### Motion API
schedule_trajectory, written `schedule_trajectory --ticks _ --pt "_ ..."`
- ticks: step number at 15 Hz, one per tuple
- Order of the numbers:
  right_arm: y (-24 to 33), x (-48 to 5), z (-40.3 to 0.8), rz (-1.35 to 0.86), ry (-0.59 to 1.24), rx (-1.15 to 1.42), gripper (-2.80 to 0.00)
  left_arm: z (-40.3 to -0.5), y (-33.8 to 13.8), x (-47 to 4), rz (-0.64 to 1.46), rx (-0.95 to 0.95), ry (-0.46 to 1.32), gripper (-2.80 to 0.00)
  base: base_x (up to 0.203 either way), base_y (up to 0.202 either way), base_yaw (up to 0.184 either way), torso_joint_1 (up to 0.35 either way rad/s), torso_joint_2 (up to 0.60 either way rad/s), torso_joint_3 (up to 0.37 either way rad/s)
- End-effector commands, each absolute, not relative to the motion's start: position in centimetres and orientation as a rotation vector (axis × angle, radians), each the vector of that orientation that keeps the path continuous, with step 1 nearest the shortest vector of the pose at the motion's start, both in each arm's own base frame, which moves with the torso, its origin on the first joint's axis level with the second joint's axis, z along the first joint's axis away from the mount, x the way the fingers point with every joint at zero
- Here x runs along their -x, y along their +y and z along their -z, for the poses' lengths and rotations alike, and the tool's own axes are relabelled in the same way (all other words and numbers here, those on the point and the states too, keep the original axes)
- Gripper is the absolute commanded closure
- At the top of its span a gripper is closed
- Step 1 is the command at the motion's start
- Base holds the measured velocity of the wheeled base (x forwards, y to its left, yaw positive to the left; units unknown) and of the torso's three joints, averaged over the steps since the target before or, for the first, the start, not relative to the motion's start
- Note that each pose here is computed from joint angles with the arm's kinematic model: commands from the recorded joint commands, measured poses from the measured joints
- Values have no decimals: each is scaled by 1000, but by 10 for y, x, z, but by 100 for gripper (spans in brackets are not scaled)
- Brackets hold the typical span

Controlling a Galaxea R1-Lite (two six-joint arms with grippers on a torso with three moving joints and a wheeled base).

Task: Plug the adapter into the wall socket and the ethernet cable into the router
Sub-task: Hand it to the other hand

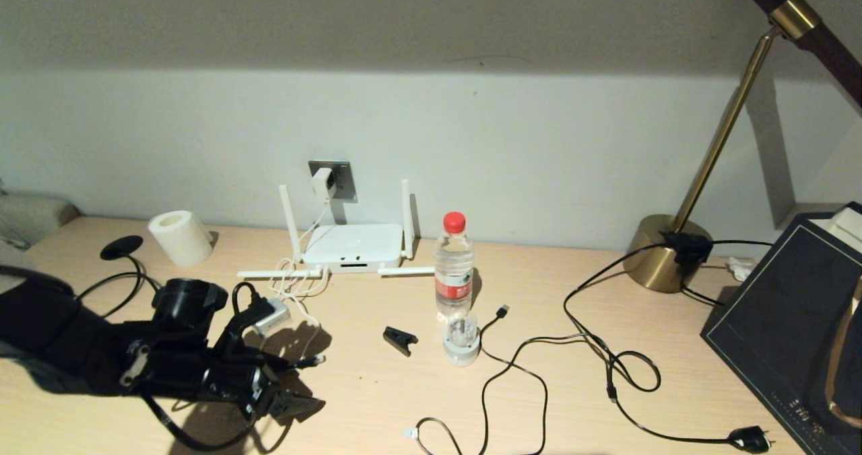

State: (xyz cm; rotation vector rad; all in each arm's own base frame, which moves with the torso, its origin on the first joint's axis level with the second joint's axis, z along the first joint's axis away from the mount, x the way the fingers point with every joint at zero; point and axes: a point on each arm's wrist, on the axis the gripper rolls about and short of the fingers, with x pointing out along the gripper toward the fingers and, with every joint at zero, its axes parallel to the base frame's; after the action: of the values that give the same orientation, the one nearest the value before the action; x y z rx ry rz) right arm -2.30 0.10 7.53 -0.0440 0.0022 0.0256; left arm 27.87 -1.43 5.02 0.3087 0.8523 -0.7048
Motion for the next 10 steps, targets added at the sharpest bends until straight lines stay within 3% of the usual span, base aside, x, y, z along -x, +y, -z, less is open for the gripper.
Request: schedule_trajectory --ticks 1,7,10 --pt "1 23 -75 -28 4 44 0 -64 -16 -247 726 -348 817 -280 0 0 0 0 0 0" --pt "1 23 -75 -28 4 44 0 -65 -16 -214 732 -362 808 -280 0 0 0 0 0 0" --pt "1 23 -75 -26 4 44 0 -70 -10 -226 675 -447 764 -280 0 0 0 0 0 0"
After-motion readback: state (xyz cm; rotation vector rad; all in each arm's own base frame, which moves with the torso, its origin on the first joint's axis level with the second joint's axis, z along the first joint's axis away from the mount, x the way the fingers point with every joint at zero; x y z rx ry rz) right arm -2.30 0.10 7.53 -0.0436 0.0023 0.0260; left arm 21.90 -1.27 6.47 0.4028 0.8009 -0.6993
